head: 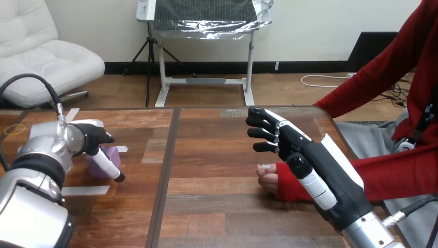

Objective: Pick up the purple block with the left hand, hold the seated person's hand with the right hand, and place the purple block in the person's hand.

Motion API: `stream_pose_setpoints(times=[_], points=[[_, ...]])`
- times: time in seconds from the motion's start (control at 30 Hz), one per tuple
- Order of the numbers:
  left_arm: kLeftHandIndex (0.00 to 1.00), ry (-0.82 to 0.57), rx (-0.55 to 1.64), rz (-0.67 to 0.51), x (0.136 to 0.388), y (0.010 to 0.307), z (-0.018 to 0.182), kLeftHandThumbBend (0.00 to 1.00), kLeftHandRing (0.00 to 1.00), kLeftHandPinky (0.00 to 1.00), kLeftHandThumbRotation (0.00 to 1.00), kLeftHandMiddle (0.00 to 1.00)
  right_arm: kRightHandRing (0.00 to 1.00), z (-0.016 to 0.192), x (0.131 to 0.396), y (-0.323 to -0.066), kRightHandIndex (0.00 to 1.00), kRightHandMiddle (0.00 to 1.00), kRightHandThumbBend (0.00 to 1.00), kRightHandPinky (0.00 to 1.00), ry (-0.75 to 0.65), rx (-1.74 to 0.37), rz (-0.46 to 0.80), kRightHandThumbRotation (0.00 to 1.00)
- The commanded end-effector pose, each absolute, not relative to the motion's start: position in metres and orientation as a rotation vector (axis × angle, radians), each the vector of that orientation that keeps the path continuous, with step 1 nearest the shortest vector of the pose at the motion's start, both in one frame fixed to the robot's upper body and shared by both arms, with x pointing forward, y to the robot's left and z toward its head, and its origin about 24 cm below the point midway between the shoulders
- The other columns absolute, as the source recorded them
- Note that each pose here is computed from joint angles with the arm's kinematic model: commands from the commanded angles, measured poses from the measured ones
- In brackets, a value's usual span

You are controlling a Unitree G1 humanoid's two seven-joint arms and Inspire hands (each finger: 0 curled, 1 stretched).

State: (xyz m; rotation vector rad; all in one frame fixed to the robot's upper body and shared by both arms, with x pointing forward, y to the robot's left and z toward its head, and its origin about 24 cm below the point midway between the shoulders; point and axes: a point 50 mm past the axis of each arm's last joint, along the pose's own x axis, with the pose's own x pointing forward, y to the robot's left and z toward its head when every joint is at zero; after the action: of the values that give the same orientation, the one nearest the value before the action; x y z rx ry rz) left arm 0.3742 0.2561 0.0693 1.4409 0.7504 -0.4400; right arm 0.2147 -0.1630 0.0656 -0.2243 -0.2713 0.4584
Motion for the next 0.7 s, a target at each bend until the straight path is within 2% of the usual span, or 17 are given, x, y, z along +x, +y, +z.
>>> stream_pose_setpoints(times=[0.0, 0.2, 0.33, 0.53, 0.67], points=[[0.96, 0.643, 1.530, -0.390, 0.392, 0.244, 0.102, 0.63, 1.00, 0.96, 0.24, 0.99, 0.87, 0.092, 0.223, -0.162, 0.91, 0.90, 0.98, 0.81, -0.388, -0.255, 0.465, 1.00], [0.96, 0.632, 1.597, -0.401, 0.391, 0.243, 0.098, 0.56, 1.00, 0.94, 0.22, 0.98, 0.87, 0.092, 0.223, -0.163, 0.91, 0.90, 0.96, 0.81, -0.391, -0.255, 0.465, 1.00], [0.95, 0.632, 1.615, -0.402, 0.390, 0.244, 0.095, 0.48, 1.00, 0.93, 0.11, 0.98, 0.87, 0.092, 0.223, -0.163, 0.91, 0.89, 0.96, 0.81, -0.392, -0.257, 0.465, 1.00], [0.94, 0.622, 1.648, -0.409, 0.389, 0.243, 0.091, 0.47, 0.99, 0.91, 0.03, 0.97, 0.87, 0.092, 0.223, -0.163, 0.90, 0.89, 0.94, 0.80, -0.394, -0.259, 0.463, 1.00], [0.93, 0.612, 1.661, -0.404, 0.389, 0.243, 0.090, 0.49, 0.98, 0.89, 0.01, 0.96, 0.86, 0.092, 0.223, -0.163, 0.90, 0.89, 0.94, 0.80, -0.395, -0.257, 0.461, 1.00]])
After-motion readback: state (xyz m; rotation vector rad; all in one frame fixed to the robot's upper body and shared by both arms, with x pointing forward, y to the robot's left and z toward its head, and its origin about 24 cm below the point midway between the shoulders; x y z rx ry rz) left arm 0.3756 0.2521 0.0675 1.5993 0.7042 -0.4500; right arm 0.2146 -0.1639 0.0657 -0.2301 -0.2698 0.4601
